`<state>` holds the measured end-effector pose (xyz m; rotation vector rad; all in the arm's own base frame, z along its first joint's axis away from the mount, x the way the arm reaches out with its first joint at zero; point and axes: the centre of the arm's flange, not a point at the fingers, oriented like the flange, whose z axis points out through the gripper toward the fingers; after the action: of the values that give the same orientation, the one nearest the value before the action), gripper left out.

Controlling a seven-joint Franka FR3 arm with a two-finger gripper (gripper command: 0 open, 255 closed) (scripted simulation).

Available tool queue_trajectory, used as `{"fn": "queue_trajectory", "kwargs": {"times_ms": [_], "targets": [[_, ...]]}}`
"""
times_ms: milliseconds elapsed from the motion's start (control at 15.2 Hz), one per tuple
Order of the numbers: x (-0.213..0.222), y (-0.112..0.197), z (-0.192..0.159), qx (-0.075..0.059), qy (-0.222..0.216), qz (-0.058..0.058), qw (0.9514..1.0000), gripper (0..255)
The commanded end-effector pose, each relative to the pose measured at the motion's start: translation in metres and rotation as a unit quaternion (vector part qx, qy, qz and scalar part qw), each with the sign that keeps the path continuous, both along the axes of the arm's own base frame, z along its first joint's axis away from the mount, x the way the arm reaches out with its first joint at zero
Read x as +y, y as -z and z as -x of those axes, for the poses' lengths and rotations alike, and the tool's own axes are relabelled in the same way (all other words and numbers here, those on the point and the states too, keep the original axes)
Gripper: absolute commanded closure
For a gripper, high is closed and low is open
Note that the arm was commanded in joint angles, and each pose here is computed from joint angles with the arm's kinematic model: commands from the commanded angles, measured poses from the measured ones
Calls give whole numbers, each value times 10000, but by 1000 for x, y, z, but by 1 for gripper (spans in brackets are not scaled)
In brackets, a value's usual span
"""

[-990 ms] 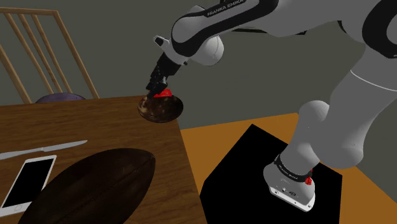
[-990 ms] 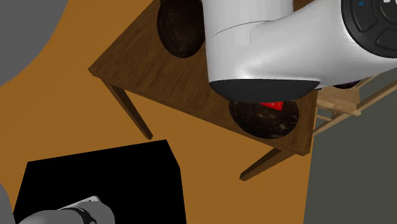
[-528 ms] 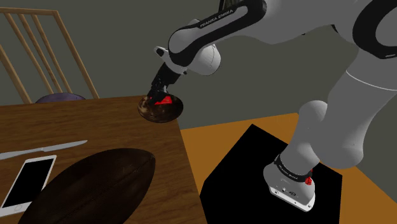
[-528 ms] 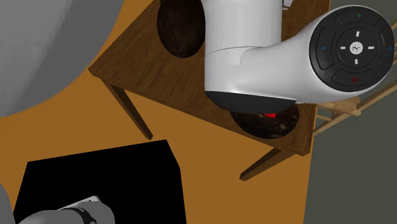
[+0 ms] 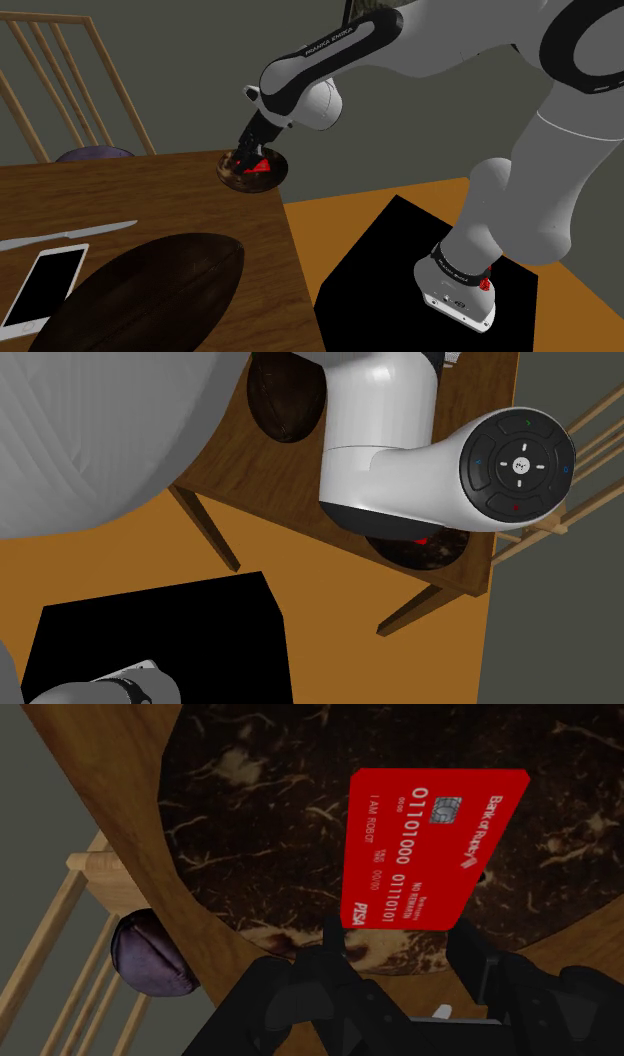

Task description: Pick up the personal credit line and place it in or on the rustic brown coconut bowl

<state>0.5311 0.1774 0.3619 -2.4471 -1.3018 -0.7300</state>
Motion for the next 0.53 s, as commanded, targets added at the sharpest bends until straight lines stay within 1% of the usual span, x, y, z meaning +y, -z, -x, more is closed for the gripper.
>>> {"fn": "queue_trajectory", "kwargs": {"times_ms": [0,198,264,462], "targets": [[0,1,0,-1,0,0,10000,255],[0,0,0,-1,0,0,10000,255],[0,0,0,-1,0,0,10000,0],[0,0,0,-1,0,0,10000,0]]}}
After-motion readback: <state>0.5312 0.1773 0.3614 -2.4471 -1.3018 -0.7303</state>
